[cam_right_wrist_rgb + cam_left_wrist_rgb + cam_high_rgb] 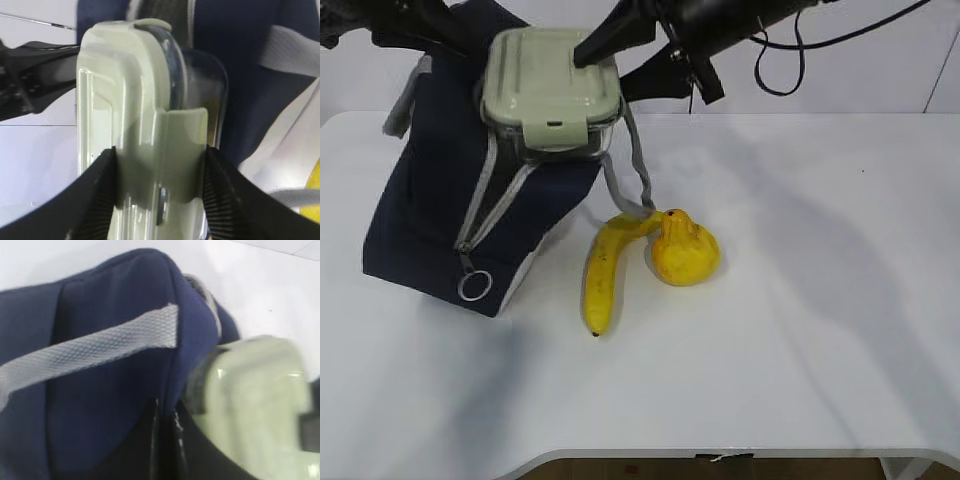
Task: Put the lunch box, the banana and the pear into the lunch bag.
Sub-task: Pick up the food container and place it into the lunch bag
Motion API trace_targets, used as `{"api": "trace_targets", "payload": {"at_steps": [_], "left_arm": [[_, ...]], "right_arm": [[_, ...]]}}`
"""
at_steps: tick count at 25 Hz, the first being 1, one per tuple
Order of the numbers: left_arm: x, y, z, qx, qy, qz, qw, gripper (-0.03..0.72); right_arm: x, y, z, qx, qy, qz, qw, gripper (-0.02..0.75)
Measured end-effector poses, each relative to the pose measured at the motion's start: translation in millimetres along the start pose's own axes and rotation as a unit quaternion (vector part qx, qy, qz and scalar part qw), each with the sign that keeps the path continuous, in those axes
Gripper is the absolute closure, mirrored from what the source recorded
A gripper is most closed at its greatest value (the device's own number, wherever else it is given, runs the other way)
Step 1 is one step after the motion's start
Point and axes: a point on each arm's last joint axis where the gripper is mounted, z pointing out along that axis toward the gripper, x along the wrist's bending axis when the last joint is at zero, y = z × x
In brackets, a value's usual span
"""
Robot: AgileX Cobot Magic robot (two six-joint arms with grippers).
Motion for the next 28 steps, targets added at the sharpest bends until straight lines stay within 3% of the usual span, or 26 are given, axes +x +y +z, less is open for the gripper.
{"api": "trace_targets", "payload": {"at_steps": [4,12,21,28], "left_arm": [[-3.3,0,0,0.0,-0.015,-0.013,1.0,0.693],[-17.4,-1,3,-0.006,-0.059,-0.041,0.997,0.693],[-27.0,-3,11,-0.013,-0.072,-0.044,0.996,0.693],[-27.0,-1,11,-0.022,-0.073,-0.046,0.996,0.693]], "right_arm": [[-17,1,9,0.01,-0.024,0.005,1.0,0.347],[-26,8,22,-0.024,-0.037,-0.009,0.999,0.347],[-24,2,64,-0.03,-0.039,-0.035,0.998,0.347],[-16,3,68,-0.044,-0.014,-0.104,0.994,0.347]]}}
